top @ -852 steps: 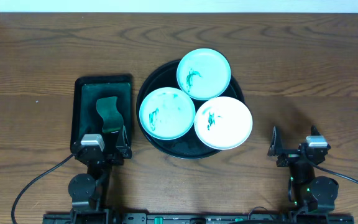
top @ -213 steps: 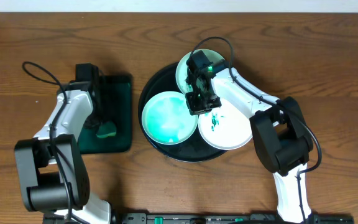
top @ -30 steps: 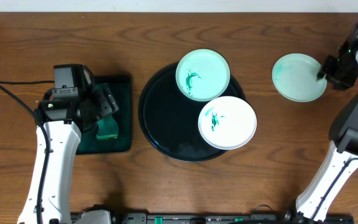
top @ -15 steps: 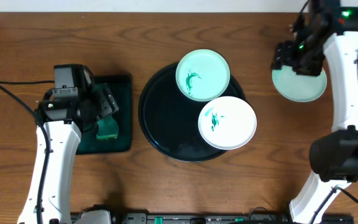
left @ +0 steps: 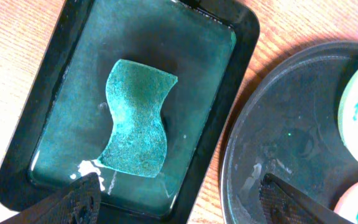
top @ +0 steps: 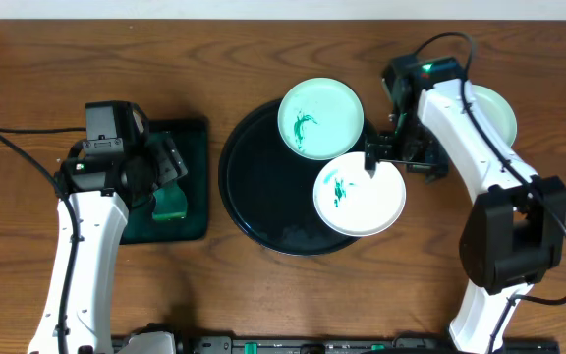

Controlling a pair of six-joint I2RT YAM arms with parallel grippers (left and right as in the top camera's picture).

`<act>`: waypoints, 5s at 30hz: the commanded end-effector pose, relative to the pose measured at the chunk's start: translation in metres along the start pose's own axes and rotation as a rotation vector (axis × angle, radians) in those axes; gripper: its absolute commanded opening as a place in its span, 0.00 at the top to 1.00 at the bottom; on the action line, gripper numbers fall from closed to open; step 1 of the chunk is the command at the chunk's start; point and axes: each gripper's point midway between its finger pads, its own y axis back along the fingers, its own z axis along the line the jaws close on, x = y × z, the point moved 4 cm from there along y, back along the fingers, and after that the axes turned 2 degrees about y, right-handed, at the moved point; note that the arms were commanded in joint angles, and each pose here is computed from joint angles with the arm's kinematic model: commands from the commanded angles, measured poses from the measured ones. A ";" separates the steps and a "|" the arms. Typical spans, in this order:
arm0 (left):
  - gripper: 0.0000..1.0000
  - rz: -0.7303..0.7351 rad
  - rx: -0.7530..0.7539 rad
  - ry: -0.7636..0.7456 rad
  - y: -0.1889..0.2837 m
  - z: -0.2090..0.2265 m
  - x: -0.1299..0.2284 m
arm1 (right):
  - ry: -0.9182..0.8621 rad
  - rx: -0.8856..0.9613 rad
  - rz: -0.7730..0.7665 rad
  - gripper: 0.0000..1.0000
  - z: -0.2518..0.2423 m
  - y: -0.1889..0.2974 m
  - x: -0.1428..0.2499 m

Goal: Clean dirty plates on tray and stack at the side

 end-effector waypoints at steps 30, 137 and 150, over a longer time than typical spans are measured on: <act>0.18 -0.013 0.008 0.011 0.004 -0.002 -0.004 | -0.129 0.086 -0.030 0.60 -0.013 -0.072 -0.001; 0.58 0.240 -0.317 -0.011 -0.124 0.046 0.018 | 0.388 -0.042 -0.187 0.99 0.063 -0.108 0.001; 0.59 0.240 -0.317 -0.011 -0.137 0.047 0.017 | 0.388 -0.040 -0.183 0.99 0.063 -0.108 0.001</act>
